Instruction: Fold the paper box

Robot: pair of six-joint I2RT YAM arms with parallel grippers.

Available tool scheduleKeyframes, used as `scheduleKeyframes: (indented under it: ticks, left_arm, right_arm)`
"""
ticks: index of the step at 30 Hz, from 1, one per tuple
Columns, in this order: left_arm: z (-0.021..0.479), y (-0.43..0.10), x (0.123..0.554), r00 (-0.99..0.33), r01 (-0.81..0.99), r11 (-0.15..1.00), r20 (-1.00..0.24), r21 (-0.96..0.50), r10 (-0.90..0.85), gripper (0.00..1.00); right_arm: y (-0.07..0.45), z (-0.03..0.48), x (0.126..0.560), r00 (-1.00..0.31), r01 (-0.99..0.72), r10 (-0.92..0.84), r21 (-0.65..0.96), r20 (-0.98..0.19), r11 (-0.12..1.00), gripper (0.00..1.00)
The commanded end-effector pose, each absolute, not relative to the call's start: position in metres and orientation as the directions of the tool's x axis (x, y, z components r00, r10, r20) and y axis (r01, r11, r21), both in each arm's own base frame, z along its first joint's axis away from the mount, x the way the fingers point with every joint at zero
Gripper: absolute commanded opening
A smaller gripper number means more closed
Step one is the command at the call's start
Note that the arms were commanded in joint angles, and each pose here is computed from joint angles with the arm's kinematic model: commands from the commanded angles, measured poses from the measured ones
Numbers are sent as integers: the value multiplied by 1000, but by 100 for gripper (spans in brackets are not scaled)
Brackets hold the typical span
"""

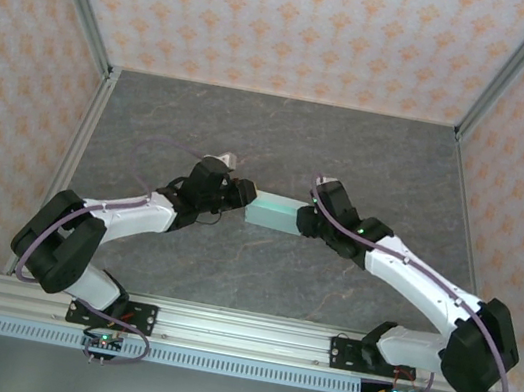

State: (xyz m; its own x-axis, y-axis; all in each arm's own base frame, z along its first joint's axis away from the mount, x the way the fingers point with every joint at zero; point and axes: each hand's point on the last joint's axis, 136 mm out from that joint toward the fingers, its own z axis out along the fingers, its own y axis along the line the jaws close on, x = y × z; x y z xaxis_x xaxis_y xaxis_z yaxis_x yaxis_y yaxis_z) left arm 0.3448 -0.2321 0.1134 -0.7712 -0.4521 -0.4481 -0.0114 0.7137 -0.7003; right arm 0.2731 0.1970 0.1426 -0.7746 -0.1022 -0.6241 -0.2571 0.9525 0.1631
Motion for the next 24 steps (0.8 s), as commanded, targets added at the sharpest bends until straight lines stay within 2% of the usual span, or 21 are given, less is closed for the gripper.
scheduleKeyframes:
  ticks: [1, 5, 14, 18, 24]
  left_arm:
    - [74, -214, 324, -805, -108, 782, -408, -614, -431, 31]
    - [75, -215, 324, -805, -103, 784, -411, -613, -427, 30]
    - [77, -217, 326, -806, -97, 786, -415, -611, -422, 30]
    - [78, -216, 326, -803, -98, 784, -417, -613, -425, 30]
    - [79, -216, 325, -802, -98, 784, -419, -613, -427, 30]
  right_arm:
    - [201, 161, 265, -774, -292, -113, 193, -623, 937, 39]
    - [205, 184, 268, -756, -285, -27, 292, -654, 913, 44]
    - [200, 166, 308, -838, -150, 191, 552, -511, 820, 46]
    - [201, 153, 318, -860, -113, 226, 603, -457, 790, 46]
    - [200, 124, 310, -885, -63, 245, 624, -396, 779, 44]
